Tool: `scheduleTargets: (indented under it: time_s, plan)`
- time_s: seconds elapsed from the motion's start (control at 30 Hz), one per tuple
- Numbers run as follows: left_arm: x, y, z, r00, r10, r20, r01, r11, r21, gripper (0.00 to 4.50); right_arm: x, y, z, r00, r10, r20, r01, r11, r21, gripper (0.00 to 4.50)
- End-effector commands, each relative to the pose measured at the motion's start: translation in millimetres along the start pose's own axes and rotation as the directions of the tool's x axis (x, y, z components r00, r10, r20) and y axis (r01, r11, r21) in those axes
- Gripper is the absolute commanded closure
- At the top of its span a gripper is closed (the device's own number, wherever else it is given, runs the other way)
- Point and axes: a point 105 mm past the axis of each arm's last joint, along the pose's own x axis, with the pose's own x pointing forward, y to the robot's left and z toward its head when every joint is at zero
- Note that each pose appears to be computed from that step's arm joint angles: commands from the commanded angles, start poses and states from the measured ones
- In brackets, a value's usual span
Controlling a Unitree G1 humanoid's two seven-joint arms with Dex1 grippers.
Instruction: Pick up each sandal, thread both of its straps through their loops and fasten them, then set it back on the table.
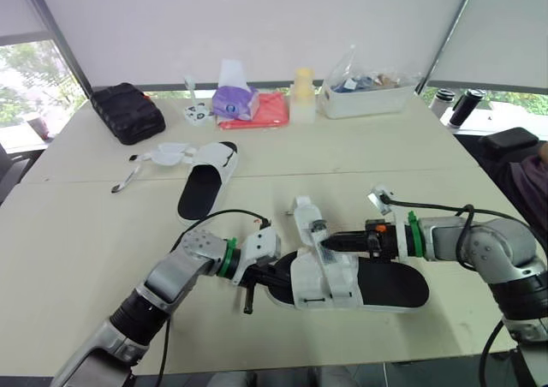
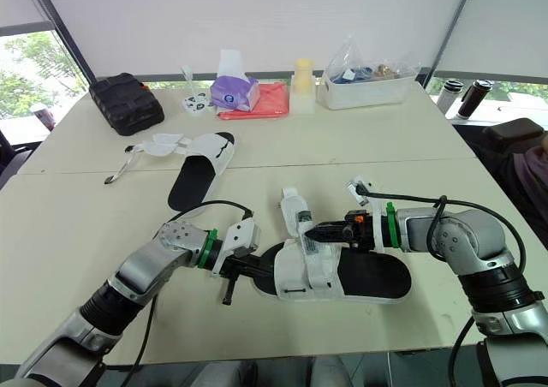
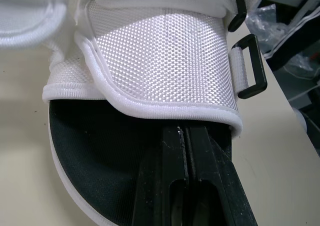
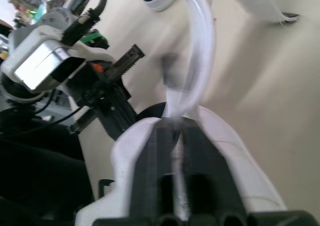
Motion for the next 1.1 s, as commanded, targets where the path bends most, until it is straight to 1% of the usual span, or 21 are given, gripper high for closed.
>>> scheduleTargets:
  time_s: [0.03,0.27,0.4,0.47,0.57,0.73,0.93,1.0,1.1]
  plan:
    - [0,1,-3,1.000,0.024,-0.010,-0.024,1.000,-0.002,4.50,-7,8,13,0.999,0.027,0.044,-0.026,1.000,-0.018,4.48]
    - [1,1,-5,1.000,0.024,-0.013,-0.024,1.000,-0.003,4.50,-34,19,28,0.980,0.065,0.190,-0.068,0.998,0.007,4.48]
    - [1,0,-5,1.000,0.018,-0.015,-0.018,1.000,-0.003,4.50,-40,21,27,0.973,0.048,0.226,-0.054,0.998,0.019,4.48]
    - [2,1,-5,1.000,0.015,-0.015,-0.015,1.000,-0.003,4.50,-41,20,22,0.974,0.034,0.223,-0.039,0.999,0.021,4.48]
    - [3,1,-5,1.000,0.012,-0.015,-0.012,1.000,-0.001,4.50,-37,8,21,0.972,-0.033,0.234,0.024,0.999,0.043,4.48]
    - [3,1,-5,1.000,0.009,-0.017,-0.009,1.000,0.004,4.50,-32,-3,17,0.973,-0.078,0.218,0.064,0.996,0.069,4.48]
    - [2,0,-5,1.000,0.018,-0.016,-0.018,1.000,-0.002,4.50,-33,-19,11,0.965,-0.125,0.230,0.086,0.981,0.171,4.48]
    - [2,-1,-6,1.000,0.020,-0.015,-0.020,1.000,-0.005,4.50,-32,-26,2,0.966,-0.160,0.203,0.121,0.973,0.194,4.48]
    - [2,-1,-5,1.000,0.022,-0.014,-0.022,1.000,-0.006,4.50,-28,-35,-18,0.969,-0.219,0.111,0.196,0.962,0.192,4.48]
